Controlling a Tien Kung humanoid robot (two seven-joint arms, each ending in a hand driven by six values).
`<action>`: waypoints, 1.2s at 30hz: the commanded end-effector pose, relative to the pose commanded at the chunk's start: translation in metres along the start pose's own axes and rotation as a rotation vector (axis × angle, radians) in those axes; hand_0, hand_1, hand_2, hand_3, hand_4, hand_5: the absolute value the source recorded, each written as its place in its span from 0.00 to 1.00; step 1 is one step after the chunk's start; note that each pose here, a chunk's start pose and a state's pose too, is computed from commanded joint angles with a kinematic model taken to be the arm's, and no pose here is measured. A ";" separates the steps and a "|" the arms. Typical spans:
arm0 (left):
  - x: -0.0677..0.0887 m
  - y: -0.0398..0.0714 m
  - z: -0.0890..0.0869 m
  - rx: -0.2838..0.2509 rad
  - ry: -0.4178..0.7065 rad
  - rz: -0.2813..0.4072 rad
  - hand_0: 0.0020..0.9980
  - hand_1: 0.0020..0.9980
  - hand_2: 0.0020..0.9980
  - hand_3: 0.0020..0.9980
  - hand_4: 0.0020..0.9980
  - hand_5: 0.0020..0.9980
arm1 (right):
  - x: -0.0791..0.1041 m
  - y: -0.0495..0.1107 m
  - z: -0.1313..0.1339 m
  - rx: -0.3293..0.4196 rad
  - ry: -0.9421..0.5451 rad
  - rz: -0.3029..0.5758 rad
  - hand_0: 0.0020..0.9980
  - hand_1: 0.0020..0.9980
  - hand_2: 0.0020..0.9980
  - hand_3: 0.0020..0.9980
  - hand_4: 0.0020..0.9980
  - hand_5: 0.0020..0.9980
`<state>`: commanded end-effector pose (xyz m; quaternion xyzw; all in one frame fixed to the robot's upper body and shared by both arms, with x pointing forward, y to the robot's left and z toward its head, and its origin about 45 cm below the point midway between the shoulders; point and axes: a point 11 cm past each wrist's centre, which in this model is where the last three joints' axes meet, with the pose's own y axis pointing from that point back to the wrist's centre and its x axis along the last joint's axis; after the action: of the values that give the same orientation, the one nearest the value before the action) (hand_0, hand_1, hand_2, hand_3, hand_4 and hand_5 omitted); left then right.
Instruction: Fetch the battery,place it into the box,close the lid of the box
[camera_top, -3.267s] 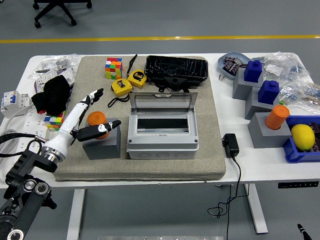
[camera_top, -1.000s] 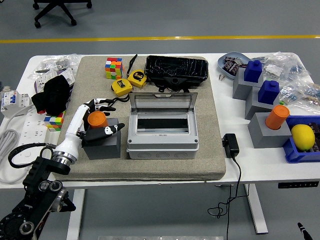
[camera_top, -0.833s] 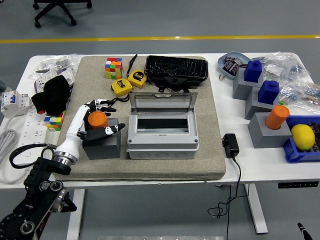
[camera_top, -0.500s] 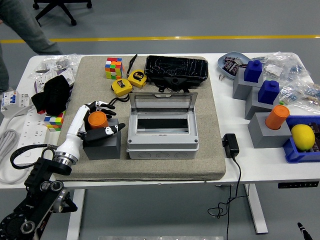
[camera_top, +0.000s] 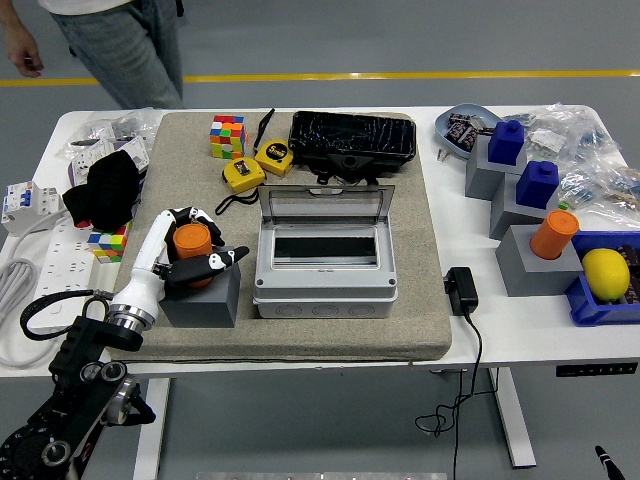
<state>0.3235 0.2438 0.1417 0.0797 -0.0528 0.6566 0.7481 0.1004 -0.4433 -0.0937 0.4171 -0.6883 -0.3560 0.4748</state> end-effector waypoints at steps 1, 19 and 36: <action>0.000 0.000 0.000 0.001 0.000 0.000 0.20 0.35 0.27 0.28 1.00 0.00 | 0.000 0.000 0.000 0.000 0.000 0.000 0.88 0.80 0.74 0.78 1.00 1.00; 0.002 0.001 0.001 -0.006 -0.004 0.023 0.16 0.29 0.24 0.23 1.00 0.00 | 0.000 0.000 0.000 0.000 0.000 -0.001 0.88 0.80 0.74 0.78 1.00 1.00; 0.009 -0.001 0.008 -0.040 0.035 0.095 0.09 0.15 0.14 0.13 1.00 0.00 | 0.000 0.000 0.000 0.001 -0.003 0.000 0.87 0.80 0.74 0.78 1.00 1.00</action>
<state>0.3264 0.2512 0.1512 0.0508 -0.0567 0.6916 0.7182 0.1008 -0.4431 -0.0937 0.4170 -0.6890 -0.3564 0.4737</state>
